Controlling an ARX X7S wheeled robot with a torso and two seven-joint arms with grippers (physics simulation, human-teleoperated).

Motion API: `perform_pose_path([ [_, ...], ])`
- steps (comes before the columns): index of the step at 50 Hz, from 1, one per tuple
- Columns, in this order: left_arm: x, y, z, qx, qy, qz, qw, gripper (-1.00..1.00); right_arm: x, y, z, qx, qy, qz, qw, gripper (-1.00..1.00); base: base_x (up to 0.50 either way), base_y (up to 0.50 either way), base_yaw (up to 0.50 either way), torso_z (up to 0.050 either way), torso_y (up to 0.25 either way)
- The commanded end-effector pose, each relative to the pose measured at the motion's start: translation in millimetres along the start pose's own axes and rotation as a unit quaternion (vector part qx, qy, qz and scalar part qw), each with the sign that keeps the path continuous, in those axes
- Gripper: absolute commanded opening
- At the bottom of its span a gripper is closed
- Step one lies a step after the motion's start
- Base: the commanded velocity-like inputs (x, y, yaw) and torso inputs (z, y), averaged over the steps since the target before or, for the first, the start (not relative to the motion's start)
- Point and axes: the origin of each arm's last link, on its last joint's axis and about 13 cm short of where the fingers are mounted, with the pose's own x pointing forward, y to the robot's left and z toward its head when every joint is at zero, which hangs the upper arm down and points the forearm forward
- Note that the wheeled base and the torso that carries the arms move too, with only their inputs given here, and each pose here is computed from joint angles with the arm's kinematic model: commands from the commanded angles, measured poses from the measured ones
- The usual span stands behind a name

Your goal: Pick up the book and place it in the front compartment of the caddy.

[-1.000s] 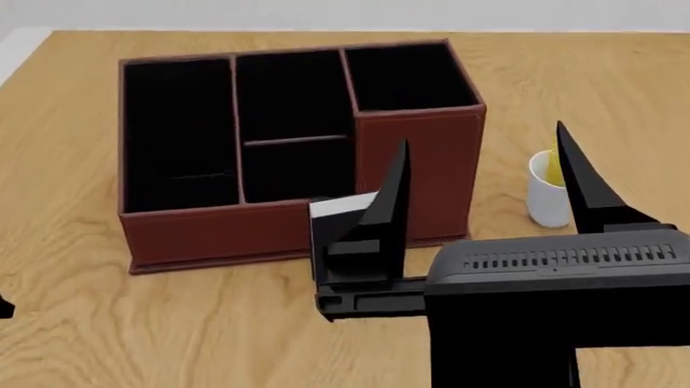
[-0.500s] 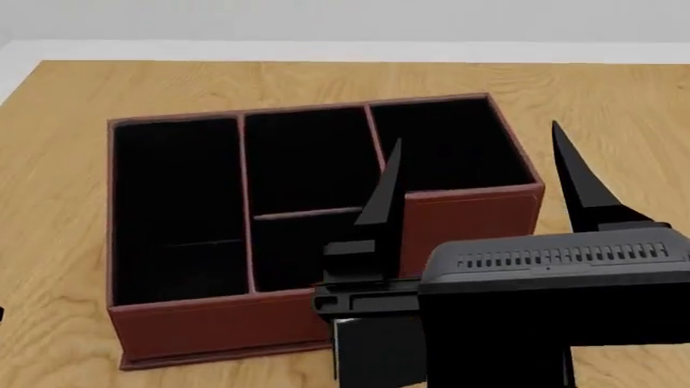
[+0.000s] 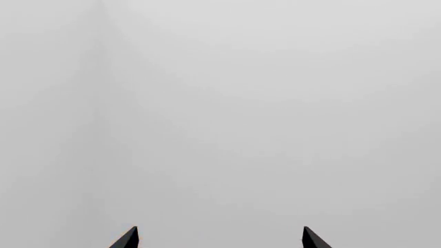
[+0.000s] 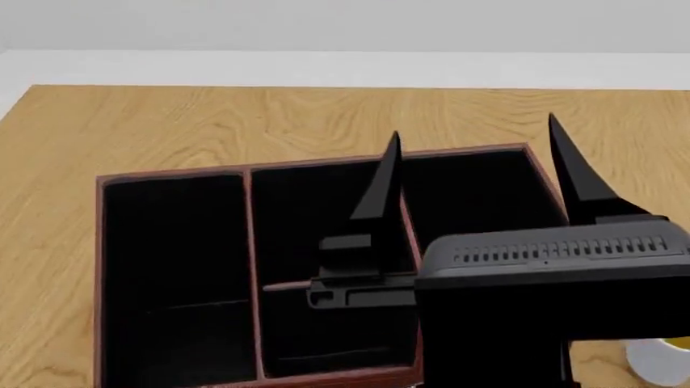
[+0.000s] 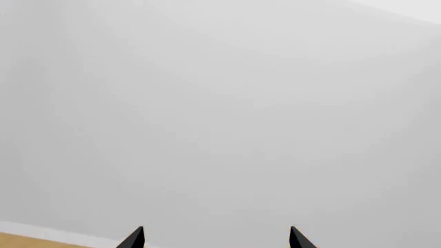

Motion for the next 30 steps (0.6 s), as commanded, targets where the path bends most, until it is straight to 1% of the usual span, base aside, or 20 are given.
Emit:
perform_pose_path([
  [1, 0, 0.8, 1, -0.002, -0.002, 0.002, 1.000, 1.00, 2, -0.1, 3, -0.001, -0.006, 0.001, 1.000, 1.00, 0.00, 0.00, 0.00, 0.000, 0.000],
  [4, -1, 1.6, 2, -0.003, -0.004, 0.003, 1.000, 1.00, 4, -0.9, 4, 0.004, -0.007, 0.002, 1.000, 1.00, 0.00, 0.00, 0.00, 0.000, 0.000],
  [6, -2, 2.4, 3, -0.004, -0.005, 0.005, 1.000, 1.00, 6, -3.3, 8, -0.003, -0.007, 0.004, 1.000, 1.00, 0.00, 0.00, 0.00, 0.000, 0.000],
  [8, -2, 3.4, 4, -0.005, -0.006, 0.006, 1.000, 1.00, 12, -7.2, 12, 0.011, -0.013, 0.012, 1.000, 1.00, 0.00, 0.00, 0.00, 0.000, 0.000],
  [9, -3, 4.0, 4, -0.005, -0.006, 0.008, 1.000, 1.00, 15, -10.0, 17, 0.005, -0.013, 0.012, 1.000, 1.00, 0.00, 0.00, 0.00, 0.000, 0.000],
  [10, -3, 4.6, 5, -0.006, -0.007, 0.009, 1.000, 1.00, 20, -13.6, 29, -0.008, -0.013, 0.037, 0.999, 1.00, 0.00, 0.00, 0.00, 0.000, 0.000],
  [11, -4, 5.2, 6, -0.007, -0.008, 0.010, 1.000, 1.00, 22, -8.0, 43, -0.021, -0.009, 0.090, 0.996, 1.00, 0.00, 0.00, 0.00, 0.000, 0.000],
  [12, -4, 5.8, 6, -0.008, -0.009, 0.010, 1.000, 1.00, 18, -18.4, 43, -0.018, -0.009, 0.085, 0.996, 1.00, 0.00, 0.00, 0.00, 0.000, 0.000],
  [13, -5, 6.5, 7, -0.009, -0.010, 0.012, 1.000, 1.00, 13, -23.6, 43, -0.024, -0.007, 0.096, 0.995, 1.00, 0.00, 0.00, 0.00, 0.000, 0.000],
  [16, -6, 8.4, 9, -0.012, -0.013, 0.016, 1.000, 1.00, 14, -43.4, 57, -0.043, 0.005, 0.054, 0.998, 1.00, 0.00, 0.00, 0.00, 0.000, 0.000],
  [18, -7, 9.9, 10, -0.013, -0.015, 0.019, 1.000, 1.00, 21, -49.8, 70, -0.049, 0.017, 0.082, 0.995, 1.00, 0.00, 0.00, 0.00, 0.000, 0.000],
  [19, -7, 10.4, 11, -0.014, -0.016, 0.020, 1.000, 1.00, 24, -49.4, 74, -0.057, 0.027, 0.091, 0.994, 1.00, 0.00, 0.00, 0.00, 0.000, 0.000],
  [20, -7, 11.2, 11, -0.014, -0.017, 0.022, 1.000, 1.00, 32, -44.7, 77, -0.073, 0.039, 0.117, 0.990, 1.00, 0.00, 0.00, 0.00, 0.000, 0.000],
  [21, -8, 11.5, 12, -0.015, -0.017, 0.022, 0.999, 1.00, 36, -45.0, 79, -0.072, 0.043, 0.123, 0.989, 1.00, 0.00, 0.00, 0.00, 0.000, 0.000],
  [23, -8, 12.4, 12, -0.015, -0.018, 0.024, 0.999, 1.00, 50, -42.8, 85, -0.080, 0.060, 0.154, 0.983, 1.00, 0.00, 0.00, 0.00, 0.000, 0.000],
  [25, -8, 13.0, 13, -0.016, -0.019, 0.026, 0.999, 1.00, 59, -42.6, 91, -0.084, 0.066, 0.165, 0.981, 1.00, 0.00, 0.00, 0.00, 0.000, 0.000],
  [27, -8, 13.5, 13, -0.016, -0.019, 0.027, 0.999, 1.00, 76, -41.4, 99, -0.089, 0.084, 0.198, 0.972, 1.00, 0.00, 0.00, 0.00, 0.000, 0.000],
  [30, -8, 13.7, 13, -0.017, -0.019, 0.028, 0.999, 1.00, 91, -42.3, 103, -0.093, 0.112, 0.227, 0.963, 1.00, 0.00, 0.00, 0.00, 0.000, 0.000],
])
